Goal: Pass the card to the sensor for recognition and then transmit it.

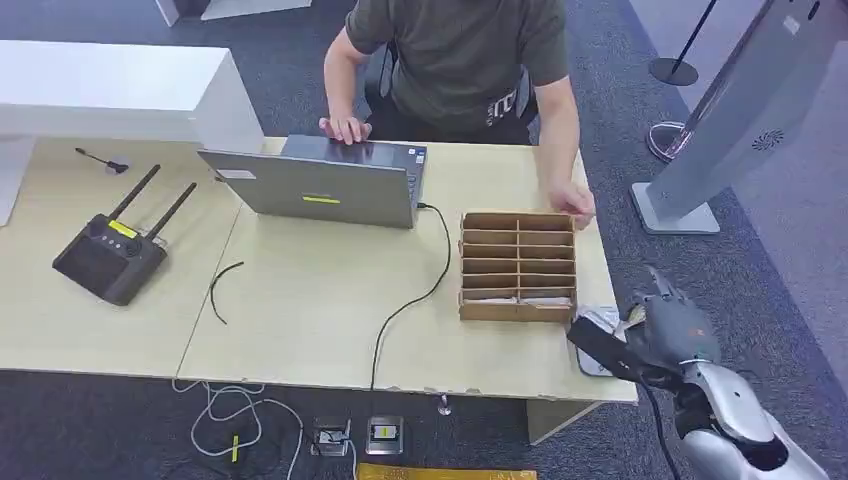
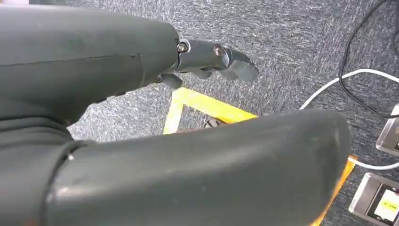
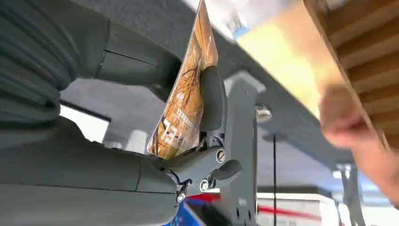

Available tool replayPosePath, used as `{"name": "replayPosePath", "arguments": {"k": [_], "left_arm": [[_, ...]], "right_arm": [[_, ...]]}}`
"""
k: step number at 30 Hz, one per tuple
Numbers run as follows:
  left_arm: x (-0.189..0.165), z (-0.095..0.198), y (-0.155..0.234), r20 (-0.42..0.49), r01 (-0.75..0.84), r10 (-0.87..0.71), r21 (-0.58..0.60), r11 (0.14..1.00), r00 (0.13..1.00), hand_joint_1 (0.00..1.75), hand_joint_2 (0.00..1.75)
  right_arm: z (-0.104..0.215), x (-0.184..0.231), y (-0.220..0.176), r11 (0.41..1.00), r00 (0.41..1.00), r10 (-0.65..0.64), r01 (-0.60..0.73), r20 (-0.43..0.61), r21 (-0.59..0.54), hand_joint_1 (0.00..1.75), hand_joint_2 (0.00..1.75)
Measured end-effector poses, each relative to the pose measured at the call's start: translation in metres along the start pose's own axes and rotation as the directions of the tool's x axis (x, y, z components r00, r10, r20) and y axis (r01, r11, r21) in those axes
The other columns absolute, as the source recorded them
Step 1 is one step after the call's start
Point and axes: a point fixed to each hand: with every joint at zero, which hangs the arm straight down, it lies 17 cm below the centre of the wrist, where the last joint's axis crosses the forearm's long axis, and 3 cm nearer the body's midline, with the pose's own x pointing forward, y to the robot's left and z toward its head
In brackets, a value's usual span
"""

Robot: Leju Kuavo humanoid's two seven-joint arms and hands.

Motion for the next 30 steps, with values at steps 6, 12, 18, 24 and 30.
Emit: {"name": "replayPosePath", "arguments": {"k": [6,12,18,24,30], "left_arm": [[0.000,0.000,0.001,0.000,0.002,-0.002,0.007,1.000,1.000,0.00,0.00],[0.000,0.000,0.001,0.003,0.009,-0.009,0.003,1.000,1.000,0.00,0.00],[0.001,0.000,-0.002,0.008,0.015,-0.015,-0.008,1.000,1.000,0.00,0.00],[0.004,0.000,-0.004,0.013,0.019,-0.019,-0.010,1.000,1.000,0.00,0.00],[0.005,0.001,-0.005,0.017,0.027,-0.027,-0.014,1.000,0.999,0.00,0.00]], "right_arm": [[-0.016,0.015,-0.062,0.994,0.999,0.012,-0.008,0.037,-0.106,1.75,1.75],[-0.025,0.029,-0.085,0.990,0.997,0.003,0.008,0.073,-0.139,1.75,1.75],[-0.029,0.042,-0.085,0.990,0.994,-0.001,0.016,0.106,-0.143,1.75,1.75],[-0.039,0.051,-0.082,0.989,0.993,0.005,0.013,0.117,-0.147,1.75,1.75],[-0.045,0.055,-0.076,0.988,0.993,0.019,-0.001,0.116,-0.155,1.75,1.75]]}}
